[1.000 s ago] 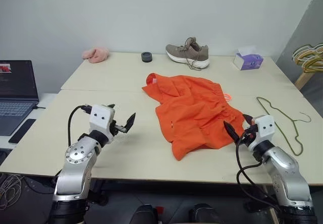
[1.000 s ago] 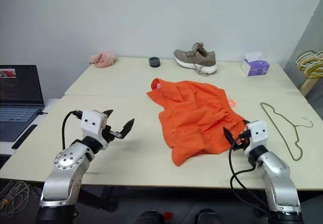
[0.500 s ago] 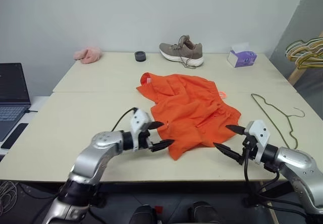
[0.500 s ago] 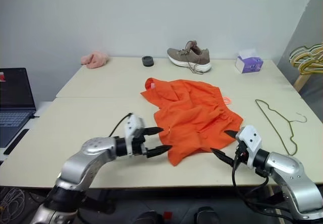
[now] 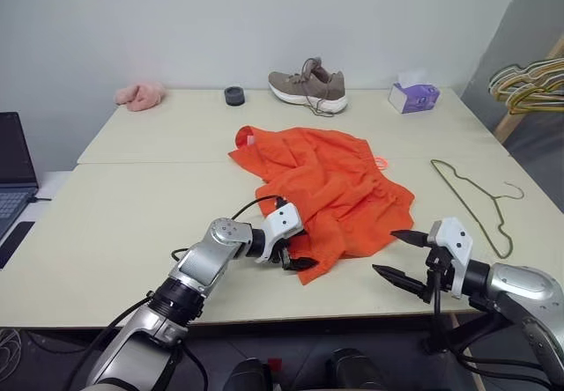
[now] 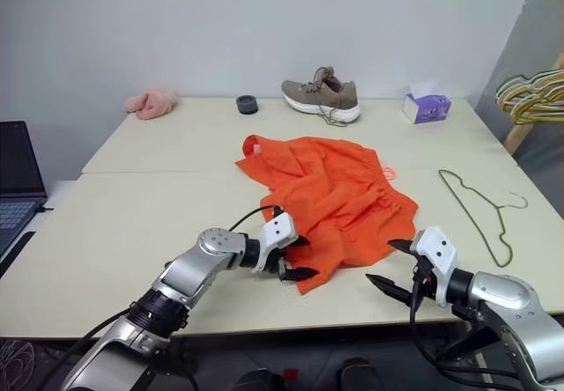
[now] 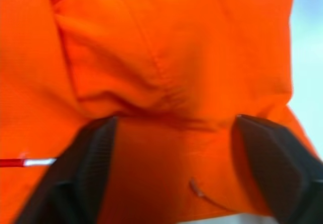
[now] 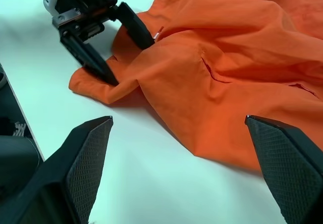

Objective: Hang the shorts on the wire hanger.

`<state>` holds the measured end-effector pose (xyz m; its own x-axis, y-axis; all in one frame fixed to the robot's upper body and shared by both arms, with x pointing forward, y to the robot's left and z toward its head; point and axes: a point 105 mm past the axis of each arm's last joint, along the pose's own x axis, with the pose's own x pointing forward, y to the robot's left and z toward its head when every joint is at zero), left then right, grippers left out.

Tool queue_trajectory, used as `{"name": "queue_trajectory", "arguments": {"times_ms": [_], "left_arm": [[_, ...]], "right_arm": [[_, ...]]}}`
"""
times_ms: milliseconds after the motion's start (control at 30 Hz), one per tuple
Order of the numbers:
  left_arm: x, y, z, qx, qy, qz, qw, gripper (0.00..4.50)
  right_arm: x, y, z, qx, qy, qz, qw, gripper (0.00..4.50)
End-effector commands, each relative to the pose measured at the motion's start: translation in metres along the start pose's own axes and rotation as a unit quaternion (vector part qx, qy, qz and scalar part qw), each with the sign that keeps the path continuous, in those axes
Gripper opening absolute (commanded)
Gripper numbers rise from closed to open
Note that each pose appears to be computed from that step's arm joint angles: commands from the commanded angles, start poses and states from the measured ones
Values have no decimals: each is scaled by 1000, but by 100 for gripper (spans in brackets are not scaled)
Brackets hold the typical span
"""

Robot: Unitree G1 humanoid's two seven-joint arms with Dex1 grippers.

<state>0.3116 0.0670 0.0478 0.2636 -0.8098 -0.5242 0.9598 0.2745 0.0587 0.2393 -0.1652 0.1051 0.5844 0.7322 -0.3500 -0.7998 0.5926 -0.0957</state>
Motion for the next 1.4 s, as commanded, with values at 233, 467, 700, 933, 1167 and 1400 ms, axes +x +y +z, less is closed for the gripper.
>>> {"name": "queue_trajectory", "arguments": {"times_ms": [233,467,700,933,1167,1400], "left_arm": [[-34,28,3,35,-9,58,998,75],[-81,65,8,41,-20,154,987,2],[-124,81,16,41,-32,201,978,2],[-134,80,20,43,-38,204,977,2],[-135,77,18,45,-33,204,978,0],[-141,71,6,49,-12,195,979,0]], "right_arm": [[-4,-26,9,-91,15,-30,995,450],[5,-59,9,-196,57,-56,977,450],[38,-82,7,-360,102,-32,927,450],[82,-86,8,-455,102,-7,884,450],[108,-83,15,-487,82,14,869,432],[114,-86,16,-470,106,37,876,220]]}}
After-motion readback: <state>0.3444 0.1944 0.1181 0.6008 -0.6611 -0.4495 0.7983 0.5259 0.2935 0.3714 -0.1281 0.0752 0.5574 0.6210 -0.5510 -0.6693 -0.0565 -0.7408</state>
